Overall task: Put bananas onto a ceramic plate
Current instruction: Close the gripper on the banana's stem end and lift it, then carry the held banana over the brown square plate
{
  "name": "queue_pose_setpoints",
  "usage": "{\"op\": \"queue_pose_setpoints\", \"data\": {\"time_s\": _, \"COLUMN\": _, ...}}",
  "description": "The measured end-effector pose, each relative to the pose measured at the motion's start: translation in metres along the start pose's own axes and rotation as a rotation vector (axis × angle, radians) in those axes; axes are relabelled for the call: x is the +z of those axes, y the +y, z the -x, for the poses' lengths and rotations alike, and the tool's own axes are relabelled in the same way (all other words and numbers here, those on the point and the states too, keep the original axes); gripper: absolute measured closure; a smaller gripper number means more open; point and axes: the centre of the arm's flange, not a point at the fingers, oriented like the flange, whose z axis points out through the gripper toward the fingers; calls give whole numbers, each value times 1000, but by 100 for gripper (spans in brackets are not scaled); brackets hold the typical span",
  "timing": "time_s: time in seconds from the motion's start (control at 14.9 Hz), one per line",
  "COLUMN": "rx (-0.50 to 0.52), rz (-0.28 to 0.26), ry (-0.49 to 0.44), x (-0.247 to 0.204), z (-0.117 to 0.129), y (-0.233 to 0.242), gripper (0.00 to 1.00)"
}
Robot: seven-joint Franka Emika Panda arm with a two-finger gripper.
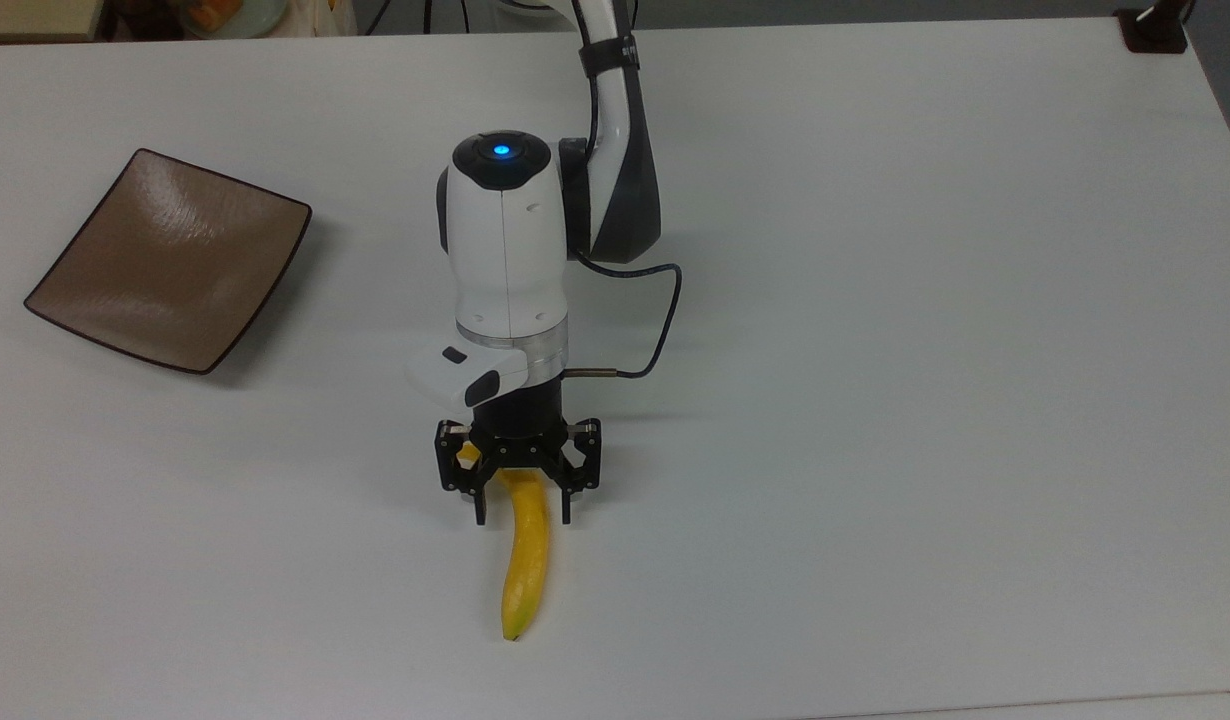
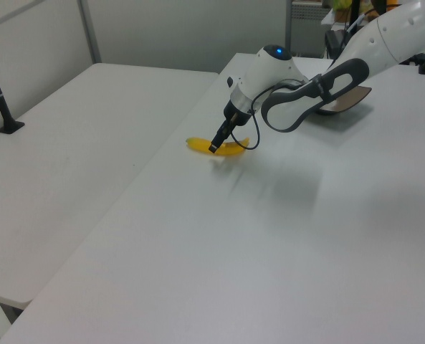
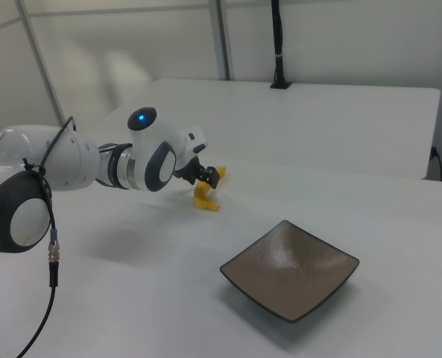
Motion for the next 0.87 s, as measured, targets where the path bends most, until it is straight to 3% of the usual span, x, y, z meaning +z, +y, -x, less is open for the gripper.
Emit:
{"op": "queue_pose_setpoints", "data": {"time_s": 0.13, "rx": -9, "rz": 2, "ry": -4, "x": 2, "z": 2, "y": -1, "gripper": 54}}
{"op": "queue_pose_setpoints", "data": {"time_s": 0.27, "rx": -10, "rz": 3, "ry": -4, "x": 3, "z": 2, "y": -1, "gripper": 70}}
{"op": "queue_pose_setpoints", "data": {"time_s": 0.87, "rx": -6, "rz": 7, "ry": 34, "x": -11, "z": -14, "y": 3, "gripper": 70}}
